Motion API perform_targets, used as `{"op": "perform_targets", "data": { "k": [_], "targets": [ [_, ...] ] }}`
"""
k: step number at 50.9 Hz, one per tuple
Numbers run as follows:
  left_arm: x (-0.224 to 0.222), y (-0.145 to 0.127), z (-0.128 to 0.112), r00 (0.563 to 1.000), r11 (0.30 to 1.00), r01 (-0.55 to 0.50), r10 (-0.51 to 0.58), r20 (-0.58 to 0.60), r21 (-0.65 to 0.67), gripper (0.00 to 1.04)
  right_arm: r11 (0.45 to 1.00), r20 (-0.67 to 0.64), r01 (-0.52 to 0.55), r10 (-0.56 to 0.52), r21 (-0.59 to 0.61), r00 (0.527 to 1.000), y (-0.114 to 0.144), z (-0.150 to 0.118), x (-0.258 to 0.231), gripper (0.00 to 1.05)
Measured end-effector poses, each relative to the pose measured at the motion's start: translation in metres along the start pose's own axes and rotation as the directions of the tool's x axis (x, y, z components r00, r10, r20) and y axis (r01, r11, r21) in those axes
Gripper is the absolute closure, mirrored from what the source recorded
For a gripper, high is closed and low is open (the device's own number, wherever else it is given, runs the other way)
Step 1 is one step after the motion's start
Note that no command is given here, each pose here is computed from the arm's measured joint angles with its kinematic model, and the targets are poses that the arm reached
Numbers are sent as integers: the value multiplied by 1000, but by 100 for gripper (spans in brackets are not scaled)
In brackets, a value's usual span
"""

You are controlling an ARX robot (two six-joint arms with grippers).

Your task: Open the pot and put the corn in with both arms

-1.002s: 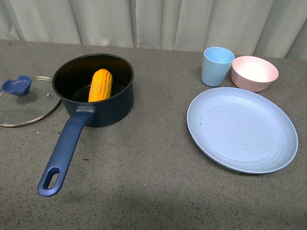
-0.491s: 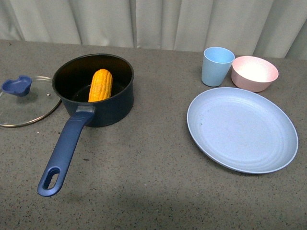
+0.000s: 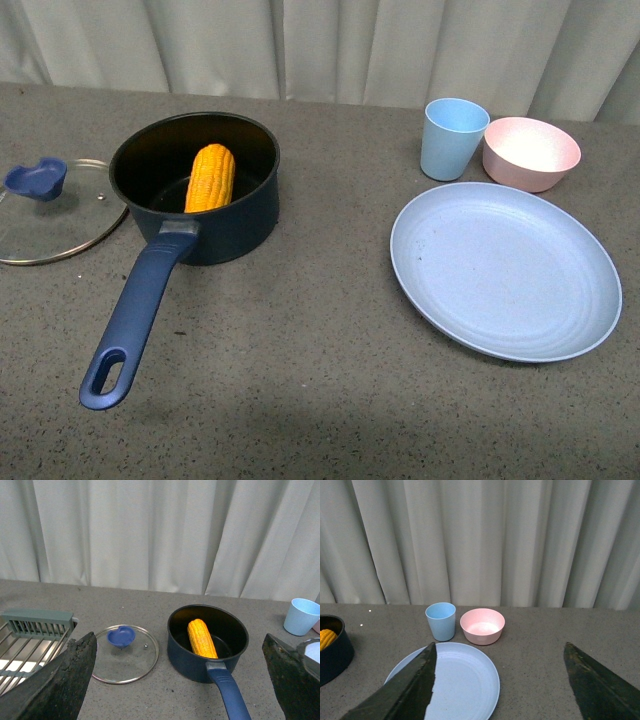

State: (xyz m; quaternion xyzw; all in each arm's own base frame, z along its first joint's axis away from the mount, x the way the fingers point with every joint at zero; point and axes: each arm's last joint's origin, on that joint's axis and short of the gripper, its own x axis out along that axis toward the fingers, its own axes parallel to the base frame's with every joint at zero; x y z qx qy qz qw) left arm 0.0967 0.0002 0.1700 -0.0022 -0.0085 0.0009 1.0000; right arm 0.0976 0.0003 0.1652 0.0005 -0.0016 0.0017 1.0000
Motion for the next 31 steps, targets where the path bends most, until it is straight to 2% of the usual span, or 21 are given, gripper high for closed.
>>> {"op": "perform_targets", "data": {
  "k": [4, 7, 31],
  "targets": [
    [0, 0, 0, 1000, 1000, 0, 0, 0, 0, 7, 1000, 0, 0, 0, 1, 1000, 0, 0, 0, 7],
    [0, 0, 0, 1000, 1000, 0, 0, 0, 0, 7, 1000, 0, 0, 0, 0, 1000, 0, 0, 0, 10],
    [0, 0, 0, 1000, 1000, 0, 0, 0, 0, 7, 1000, 0, 0, 0, 0, 1000, 0, 0, 0, 9]
  ]
}}
